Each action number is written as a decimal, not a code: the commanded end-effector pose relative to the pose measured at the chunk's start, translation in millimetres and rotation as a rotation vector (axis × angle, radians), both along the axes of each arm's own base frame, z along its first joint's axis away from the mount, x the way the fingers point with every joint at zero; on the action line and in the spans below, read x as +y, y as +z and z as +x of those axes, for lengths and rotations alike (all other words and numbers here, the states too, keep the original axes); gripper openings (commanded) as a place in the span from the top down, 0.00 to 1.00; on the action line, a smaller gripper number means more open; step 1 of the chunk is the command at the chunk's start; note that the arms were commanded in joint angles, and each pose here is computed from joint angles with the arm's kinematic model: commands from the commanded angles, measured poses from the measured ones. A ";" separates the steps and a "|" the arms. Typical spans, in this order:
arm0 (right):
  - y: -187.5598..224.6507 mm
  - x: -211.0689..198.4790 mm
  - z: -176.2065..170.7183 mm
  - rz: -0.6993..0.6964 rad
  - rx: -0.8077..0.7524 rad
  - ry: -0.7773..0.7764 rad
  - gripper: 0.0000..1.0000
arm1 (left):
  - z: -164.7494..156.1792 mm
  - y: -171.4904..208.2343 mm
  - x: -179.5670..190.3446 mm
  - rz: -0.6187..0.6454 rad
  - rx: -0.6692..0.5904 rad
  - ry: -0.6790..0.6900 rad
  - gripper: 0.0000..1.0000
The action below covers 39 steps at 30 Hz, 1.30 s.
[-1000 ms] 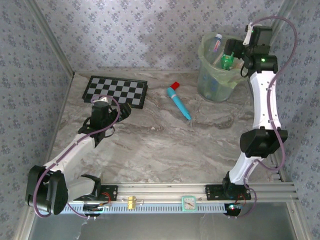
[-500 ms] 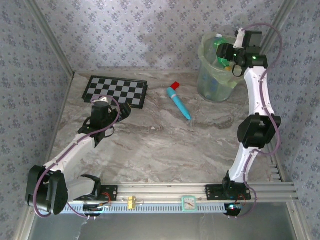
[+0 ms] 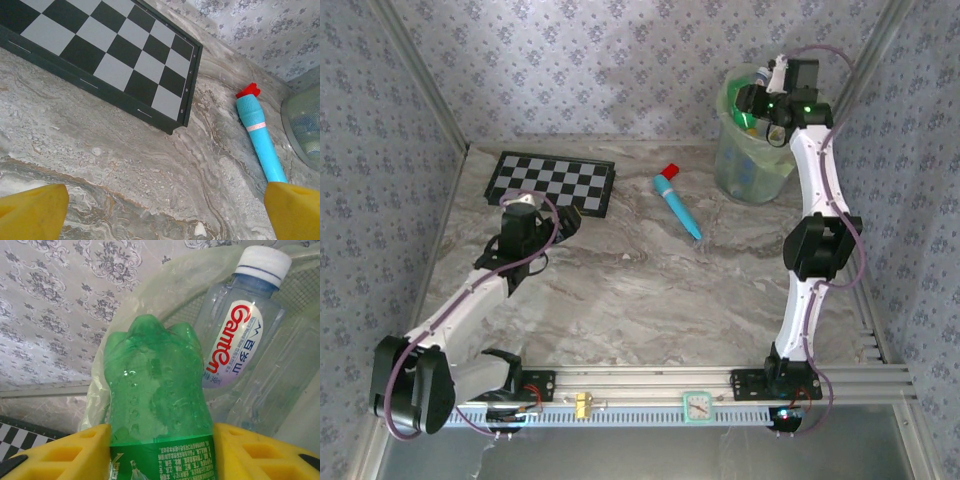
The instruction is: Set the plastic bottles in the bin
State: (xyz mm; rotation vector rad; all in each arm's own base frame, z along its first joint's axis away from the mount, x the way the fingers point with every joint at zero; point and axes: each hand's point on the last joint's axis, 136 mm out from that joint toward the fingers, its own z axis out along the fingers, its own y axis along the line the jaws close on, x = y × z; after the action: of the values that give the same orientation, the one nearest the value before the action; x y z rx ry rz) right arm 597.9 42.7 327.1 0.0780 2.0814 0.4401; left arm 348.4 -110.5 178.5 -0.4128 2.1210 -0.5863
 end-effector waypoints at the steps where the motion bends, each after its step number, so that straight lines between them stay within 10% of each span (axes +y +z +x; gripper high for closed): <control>1: -20.8 0.0 -16.1 -0.080 0.077 0.000 0.45 | -1.9 5.4 2.4 0.019 -0.020 0.002 0.00; 18: 87.4 -25.4 -115.4 -0.208 -0.161 -0.120 0.00 | 1.4 12.4 58.0 0.151 -0.028 0.142 0.00; 29: -40.4 -24.3 -240.1 -0.222 -0.055 -0.190 0.00 | 6.3 -7.0 137.4 0.444 -0.020 0.388 0.00; 39: -175.7 -50.9 -268.4 -0.321 0.045 -0.325 0.00 | 11.8 -33.9 159.1 0.641 0.005 0.430 0.03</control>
State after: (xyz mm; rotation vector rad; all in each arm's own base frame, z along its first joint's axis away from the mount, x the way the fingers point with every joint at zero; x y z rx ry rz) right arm 313.3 3.6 139.6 0.1762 2.2356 -0.0263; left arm 352.7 37.5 128.9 -0.4922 2.0785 0.2484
